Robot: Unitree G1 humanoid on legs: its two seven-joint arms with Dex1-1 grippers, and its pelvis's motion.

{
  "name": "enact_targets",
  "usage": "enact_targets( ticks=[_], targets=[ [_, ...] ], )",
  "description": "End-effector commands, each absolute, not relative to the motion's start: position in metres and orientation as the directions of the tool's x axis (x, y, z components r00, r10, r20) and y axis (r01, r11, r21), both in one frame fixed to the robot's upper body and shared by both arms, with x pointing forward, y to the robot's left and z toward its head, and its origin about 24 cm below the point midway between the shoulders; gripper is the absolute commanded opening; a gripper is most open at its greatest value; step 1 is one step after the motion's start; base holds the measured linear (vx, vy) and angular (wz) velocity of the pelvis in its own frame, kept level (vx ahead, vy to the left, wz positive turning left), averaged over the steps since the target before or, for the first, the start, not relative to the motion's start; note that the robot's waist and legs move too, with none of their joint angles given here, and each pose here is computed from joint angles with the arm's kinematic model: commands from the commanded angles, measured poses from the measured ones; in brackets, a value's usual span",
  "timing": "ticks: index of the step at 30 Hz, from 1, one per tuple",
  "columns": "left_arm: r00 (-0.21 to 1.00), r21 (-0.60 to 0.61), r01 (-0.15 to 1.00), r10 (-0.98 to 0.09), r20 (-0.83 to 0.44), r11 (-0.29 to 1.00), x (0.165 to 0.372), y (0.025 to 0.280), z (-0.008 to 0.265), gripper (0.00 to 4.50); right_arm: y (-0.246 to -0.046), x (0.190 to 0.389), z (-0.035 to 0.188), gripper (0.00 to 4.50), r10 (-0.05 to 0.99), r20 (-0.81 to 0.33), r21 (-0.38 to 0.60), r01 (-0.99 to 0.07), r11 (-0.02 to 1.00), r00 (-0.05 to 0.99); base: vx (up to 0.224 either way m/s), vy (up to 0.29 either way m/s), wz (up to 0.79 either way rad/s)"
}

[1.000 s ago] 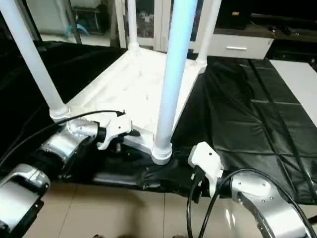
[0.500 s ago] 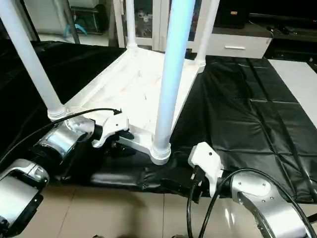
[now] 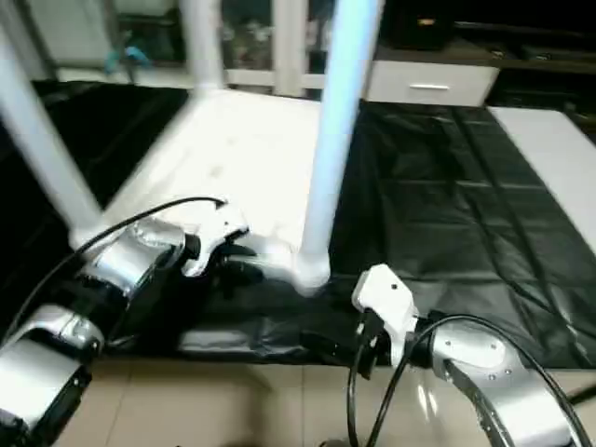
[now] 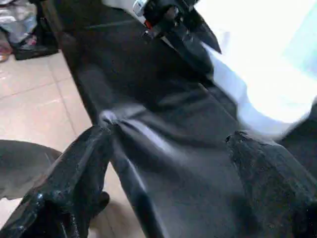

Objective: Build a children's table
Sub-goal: Rotate table base

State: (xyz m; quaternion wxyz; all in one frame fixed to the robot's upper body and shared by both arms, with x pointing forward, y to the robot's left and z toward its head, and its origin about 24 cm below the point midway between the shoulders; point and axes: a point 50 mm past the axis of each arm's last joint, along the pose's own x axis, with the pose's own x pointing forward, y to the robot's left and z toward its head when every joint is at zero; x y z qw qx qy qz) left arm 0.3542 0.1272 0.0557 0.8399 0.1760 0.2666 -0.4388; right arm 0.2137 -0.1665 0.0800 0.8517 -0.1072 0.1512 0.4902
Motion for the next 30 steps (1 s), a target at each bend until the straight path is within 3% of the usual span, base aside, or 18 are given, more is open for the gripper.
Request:
enact_targets(
  ticks=[1, 5, 7, 9, 13, 21, 27, 28, 30],
  targets=[
    [0.573, 0.070, 0.709, -0.515, -0.638, 0.702, 0.351, 0.157, 0.042, 1.39, -0.167, 0.215, 0.082, 4.04, 0.798, -0.359, -0.050, -0.864, 0.501, 0.484, 0.000, 0.000, 0.00],
    [0.574, 0.070, 0.711, -0.519, -0.634, 0.700, 0.343, 0.152, 0.039, 1.14, -0.167, 0.216, 0.082, 4.04, 0.797, -0.360, -0.051, -0.863, 0.502, 0.485, 0.000, 0.000, 0.00],
    [0.507, 0.017, 0.793, -0.645, -0.572, 0.609, 0.331, 0.126, 0.042, 1.00, -0.167, 0.218, 0.082, 4.04, 0.796, -0.362, -0.056, -0.863, 0.501, 0.486, 0.000, 0.000, 0.00],
    [0.480, 0.002, 0.816, -0.678, -0.557, 0.577, 0.327, 0.120, 0.043, 0.91, -0.167, 0.218, 0.082, 4.04, 0.796, -0.362, -0.056, -0.863, 0.501, 0.486, 0.000, 0.000, 0.00],
    [0.302, -0.040, 0.931, -0.829, -0.471, 0.362, 0.308, 0.096, 0.045, 0.84, -0.167, 0.220, 0.083, 4.04, 0.797, -0.364, -0.061, -0.866, 0.497, 0.483, 0.000, 0.000, 0.00],
    [0.189, -0.102, 0.957, -0.853, -0.487, 0.271, 0.292, 0.088, 0.046, 0.75, -0.169, 0.218, 0.083, 4.04, 0.801, -0.370, -0.056, -0.871, 0.487, 0.472, 0.000, 0.000, 0.00],
    [0.201, -0.033, 0.968, -0.848, -0.490, 0.249, 0.298, 0.088, 0.049, 0.75, -0.171, 0.217, 0.083, 4.04, 0.803, -0.373, -0.053, -0.875, 0.482, 0.465, 0.000, 0.000, 0.00],
    [0.168, -0.043, 0.976, -0.861, -0.479, 0.215, 0.300, 0.088, 0.054, 1.31, -0.171, 0.217, 0.084, 4.04, 0.804, -0.373, -0.054, -0.876, 0.480, 0.464, 0.000, 0.000, 0.00],
    [0.168, -0.009, 0.981, -0.864, -0.475, 0.196, 0.304, 0.088, 0.060, 1.45, -0.171, 0.217, 0.084, 4.04, 0.805, -0.373, -0.054, -0.877, 0.478, 0.462, 0.000, 0.000, 0.00]
  ],
)
